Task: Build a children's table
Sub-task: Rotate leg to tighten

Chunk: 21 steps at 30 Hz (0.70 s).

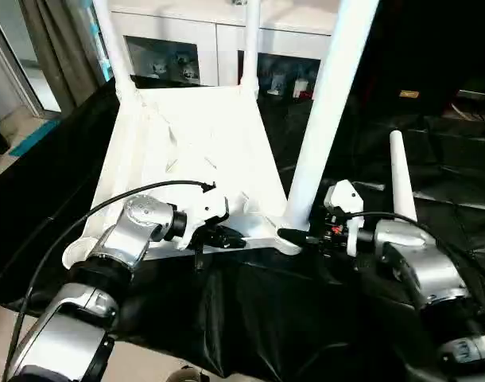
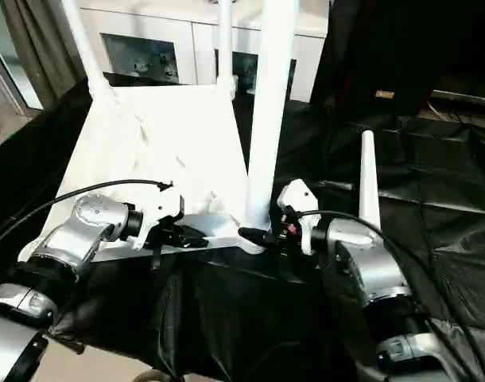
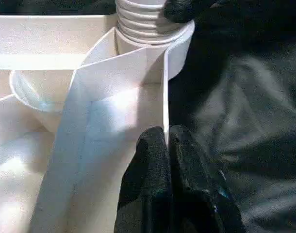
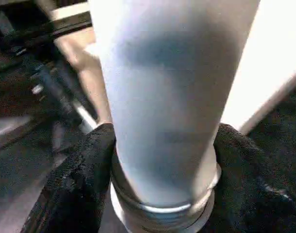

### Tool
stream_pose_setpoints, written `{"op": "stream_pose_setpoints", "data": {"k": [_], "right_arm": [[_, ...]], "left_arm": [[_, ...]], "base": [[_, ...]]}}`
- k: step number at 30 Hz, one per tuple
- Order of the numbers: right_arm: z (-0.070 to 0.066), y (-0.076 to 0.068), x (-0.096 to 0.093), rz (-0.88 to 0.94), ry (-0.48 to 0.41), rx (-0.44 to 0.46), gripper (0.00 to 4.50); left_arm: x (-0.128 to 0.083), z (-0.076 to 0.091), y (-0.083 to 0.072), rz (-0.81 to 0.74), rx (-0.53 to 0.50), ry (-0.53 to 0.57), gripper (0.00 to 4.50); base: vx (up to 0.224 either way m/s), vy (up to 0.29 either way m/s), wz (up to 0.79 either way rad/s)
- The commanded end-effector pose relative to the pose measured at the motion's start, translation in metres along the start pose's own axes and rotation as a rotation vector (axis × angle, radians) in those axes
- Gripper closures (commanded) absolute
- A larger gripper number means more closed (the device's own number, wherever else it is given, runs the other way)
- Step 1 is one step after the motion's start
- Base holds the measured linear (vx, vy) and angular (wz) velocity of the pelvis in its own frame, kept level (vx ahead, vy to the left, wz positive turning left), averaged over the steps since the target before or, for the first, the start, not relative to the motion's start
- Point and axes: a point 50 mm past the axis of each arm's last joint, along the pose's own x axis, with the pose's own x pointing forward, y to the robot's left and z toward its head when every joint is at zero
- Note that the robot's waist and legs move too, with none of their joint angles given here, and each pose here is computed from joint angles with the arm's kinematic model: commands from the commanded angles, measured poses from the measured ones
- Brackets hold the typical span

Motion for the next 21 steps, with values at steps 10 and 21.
{"op": "stream_pose_setpoints", "data": {"k": [10, 21], "right_arm": [[-0.034, 0.005, 0.054, -0.529, 0.094, 0.358, 1.81], [-0.001, 0.009, 0.068, -0.339, -0.046, 0.163, 0.64]], "left_arm": [[0.048, 0.047, 0.022, 0.396, -0.144, -0.085, 4.5], [0.051, 0.046, 0.012, 0.283, -0.012, -0.103, 4.5]], "base": [[0.0, 0.0, 0.0], [0.0, 0.0, 0.0]]}}
